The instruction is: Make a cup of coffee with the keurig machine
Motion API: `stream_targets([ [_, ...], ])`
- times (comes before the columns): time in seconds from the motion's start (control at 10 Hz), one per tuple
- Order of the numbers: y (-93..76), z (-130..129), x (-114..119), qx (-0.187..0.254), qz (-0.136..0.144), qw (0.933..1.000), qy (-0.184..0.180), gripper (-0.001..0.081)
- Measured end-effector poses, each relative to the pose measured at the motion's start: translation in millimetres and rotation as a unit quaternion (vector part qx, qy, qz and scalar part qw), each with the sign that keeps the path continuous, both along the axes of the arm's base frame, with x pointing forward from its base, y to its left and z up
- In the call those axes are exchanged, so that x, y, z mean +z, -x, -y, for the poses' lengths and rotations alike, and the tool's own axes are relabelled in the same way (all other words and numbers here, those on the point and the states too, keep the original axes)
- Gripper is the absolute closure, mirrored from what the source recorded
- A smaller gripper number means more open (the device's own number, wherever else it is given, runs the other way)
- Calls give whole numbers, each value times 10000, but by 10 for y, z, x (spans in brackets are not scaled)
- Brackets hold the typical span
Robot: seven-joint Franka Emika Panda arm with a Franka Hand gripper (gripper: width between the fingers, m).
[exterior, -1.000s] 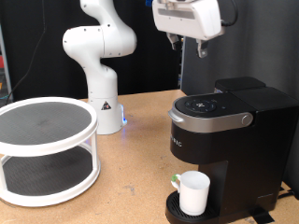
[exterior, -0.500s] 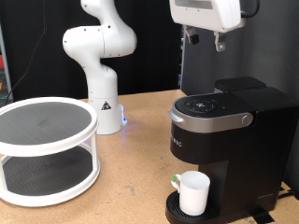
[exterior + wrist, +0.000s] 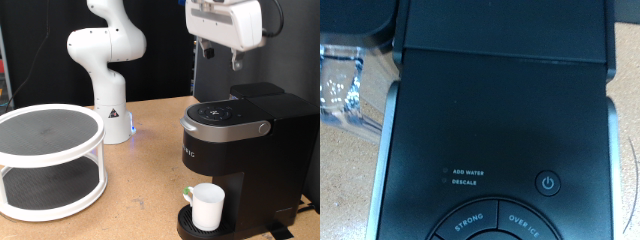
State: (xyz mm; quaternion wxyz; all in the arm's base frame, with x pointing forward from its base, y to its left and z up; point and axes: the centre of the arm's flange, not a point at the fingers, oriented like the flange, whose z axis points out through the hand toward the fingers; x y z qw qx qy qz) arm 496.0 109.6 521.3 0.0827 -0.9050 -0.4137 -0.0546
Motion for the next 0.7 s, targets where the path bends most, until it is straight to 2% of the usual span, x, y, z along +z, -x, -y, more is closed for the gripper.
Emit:
stream_targets([
  [0.3, -76, -5, -163, 3, -39, 10000, 46, 1],
  [0.5, -111, 7, -248, -46, 85, 9999, 40, 1],
  [0.6, -116, 17, -298, -76, 151, 9998, 41, 91],
  [0.7, -114, 29, -352, -98, 191, 9998, 44, 91],
])
